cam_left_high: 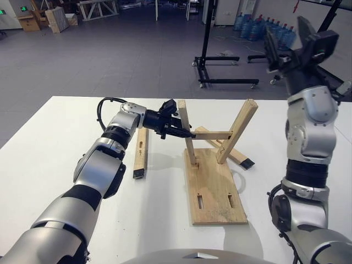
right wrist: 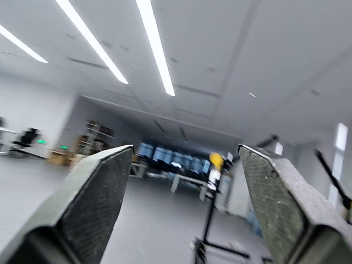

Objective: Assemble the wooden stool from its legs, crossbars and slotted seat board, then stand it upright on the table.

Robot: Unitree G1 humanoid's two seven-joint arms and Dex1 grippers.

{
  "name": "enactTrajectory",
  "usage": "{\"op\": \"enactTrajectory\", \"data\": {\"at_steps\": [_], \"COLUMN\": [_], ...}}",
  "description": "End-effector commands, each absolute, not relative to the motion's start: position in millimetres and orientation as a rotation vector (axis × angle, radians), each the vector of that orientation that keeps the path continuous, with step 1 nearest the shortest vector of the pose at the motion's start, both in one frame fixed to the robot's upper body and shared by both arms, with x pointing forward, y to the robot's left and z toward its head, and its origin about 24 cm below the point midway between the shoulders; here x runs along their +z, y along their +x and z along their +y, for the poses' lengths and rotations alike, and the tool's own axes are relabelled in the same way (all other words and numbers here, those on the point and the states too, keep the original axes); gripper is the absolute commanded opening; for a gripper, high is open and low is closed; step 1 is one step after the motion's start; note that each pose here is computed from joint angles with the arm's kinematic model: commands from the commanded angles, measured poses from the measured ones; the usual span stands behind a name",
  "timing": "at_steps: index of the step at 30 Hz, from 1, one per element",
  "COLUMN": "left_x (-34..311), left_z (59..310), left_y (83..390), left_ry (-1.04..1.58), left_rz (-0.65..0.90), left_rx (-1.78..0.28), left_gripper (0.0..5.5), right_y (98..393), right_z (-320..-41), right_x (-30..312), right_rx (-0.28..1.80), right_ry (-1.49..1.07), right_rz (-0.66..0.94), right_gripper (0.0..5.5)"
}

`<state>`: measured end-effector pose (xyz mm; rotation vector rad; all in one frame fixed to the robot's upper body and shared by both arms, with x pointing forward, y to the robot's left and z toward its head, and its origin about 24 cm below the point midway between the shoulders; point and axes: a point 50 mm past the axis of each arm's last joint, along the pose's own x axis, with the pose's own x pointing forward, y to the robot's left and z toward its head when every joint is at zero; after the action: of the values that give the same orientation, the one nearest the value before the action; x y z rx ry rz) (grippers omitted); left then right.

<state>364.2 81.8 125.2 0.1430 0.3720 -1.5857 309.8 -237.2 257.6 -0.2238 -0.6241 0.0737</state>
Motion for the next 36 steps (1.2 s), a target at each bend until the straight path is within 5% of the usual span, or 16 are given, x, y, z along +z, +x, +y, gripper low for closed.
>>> {"op": "enactTrajectory", "data": {"at_steps": [1, 15, 23, 36], "left_x": [41, 46, 62, 72], "left_z": [100, 91, 50, 7], "left_y": [334, 335, 331, 322], "left_ry": [0.238, 0.283, 0.363, 0.418], "left_rz": [0.783, 0.766, 0.627, 0.552], "left_rx": [-1.519, -1.552, -1.738, -1.836], "left_gripper": [2.03, 2.03, 2.03, 2.03], "right_y": [318, 314, 306, 286], "right_z": [-247, -201, -140, -90], "right_x": [198, 135, 104, 86], "right_rx": [0.088, 0.361, 0.695, 0.905], "right_ry": [-0.21, -0.236, -0.25, -0.222], "right_rz": [-0.428, -0.269, -0.104, -0.052], "right_gripper": [3.51, 3.51, 3.51, 3.51]}}
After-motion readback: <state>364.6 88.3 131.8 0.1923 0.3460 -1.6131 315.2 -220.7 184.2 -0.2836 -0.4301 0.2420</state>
